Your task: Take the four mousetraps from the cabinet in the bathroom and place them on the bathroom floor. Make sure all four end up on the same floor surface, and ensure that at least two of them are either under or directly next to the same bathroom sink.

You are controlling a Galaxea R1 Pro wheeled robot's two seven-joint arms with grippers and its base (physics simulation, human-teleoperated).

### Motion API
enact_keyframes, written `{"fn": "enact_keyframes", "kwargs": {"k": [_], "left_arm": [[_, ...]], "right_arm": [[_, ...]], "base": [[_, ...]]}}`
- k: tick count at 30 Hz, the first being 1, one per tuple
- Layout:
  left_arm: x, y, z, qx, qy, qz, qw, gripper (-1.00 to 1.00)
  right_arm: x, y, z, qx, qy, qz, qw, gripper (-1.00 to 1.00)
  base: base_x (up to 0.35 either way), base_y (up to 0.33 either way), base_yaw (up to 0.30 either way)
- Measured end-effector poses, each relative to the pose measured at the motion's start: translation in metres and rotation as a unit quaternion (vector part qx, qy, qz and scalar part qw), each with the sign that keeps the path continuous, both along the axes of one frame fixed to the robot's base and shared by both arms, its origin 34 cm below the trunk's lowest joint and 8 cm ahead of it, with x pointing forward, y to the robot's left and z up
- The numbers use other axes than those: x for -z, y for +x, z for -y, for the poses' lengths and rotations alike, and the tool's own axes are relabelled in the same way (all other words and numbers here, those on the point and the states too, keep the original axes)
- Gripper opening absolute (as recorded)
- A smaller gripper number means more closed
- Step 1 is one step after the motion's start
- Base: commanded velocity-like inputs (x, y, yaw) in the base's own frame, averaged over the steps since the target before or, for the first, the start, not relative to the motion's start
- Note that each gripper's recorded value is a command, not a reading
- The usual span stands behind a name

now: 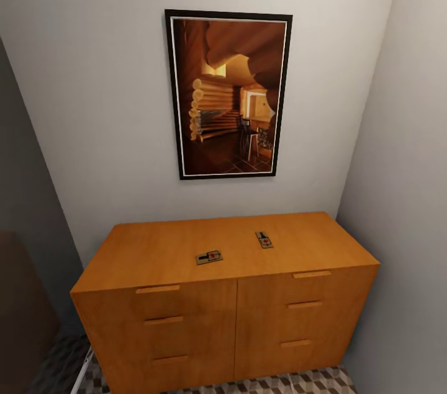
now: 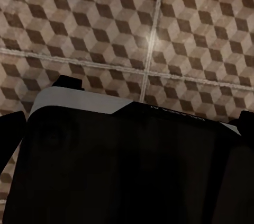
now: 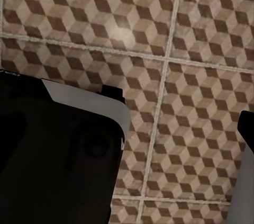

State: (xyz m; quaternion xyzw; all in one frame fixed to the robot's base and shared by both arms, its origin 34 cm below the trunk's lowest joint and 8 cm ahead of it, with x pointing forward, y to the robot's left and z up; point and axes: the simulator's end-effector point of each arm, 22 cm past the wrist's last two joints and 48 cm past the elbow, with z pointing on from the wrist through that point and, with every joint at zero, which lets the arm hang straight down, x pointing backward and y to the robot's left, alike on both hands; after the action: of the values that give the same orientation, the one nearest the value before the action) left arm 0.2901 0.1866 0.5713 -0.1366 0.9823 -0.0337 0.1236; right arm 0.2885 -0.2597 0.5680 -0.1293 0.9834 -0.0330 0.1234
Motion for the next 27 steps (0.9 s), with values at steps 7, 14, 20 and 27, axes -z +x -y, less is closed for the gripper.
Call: {"fn": "enact_keyframes", "kwargs": {"k": [7, 14, 20, 27], "left_arm": [[0.0001, -0.0004, 0.0005, 0.0, 0.0, -0.001, 1.0, 1.0], [0.0001, -0.0005, 0.0005, 0.0, -0.001, -0.001, 1.0, 1.0], [0.0, -0.0003, 0.0005, 0.0, 0.0, -0.001, 1.0, 1.0], [-0.0001, -0.0001, 0.001, 0.0, -0.001, 0.0, 1.0, 1.0]], "right_arm": [[-0.0001, 0.0005, 0.0, 0.0, 0.0, 0.001, 1.0, 1.0], [0.0002, -0.0006, -0.0002, 0.001, 0.0, -0.002, 1.0, 1.0], [0.0, 0.0002, -0.0006, -0.005, 0.004, 0.0, 1.0, 1.0], [0.0, 0.0004, -0.0004, -0.006, 0.004, 0.0, 1.0, 1.0]], "base": [[0.0, 0.0, 0.0], [0.0, 0.0, 0.0], [0.0, 0.0, 0.0], [0.0, 0.0, 0.0]]}}
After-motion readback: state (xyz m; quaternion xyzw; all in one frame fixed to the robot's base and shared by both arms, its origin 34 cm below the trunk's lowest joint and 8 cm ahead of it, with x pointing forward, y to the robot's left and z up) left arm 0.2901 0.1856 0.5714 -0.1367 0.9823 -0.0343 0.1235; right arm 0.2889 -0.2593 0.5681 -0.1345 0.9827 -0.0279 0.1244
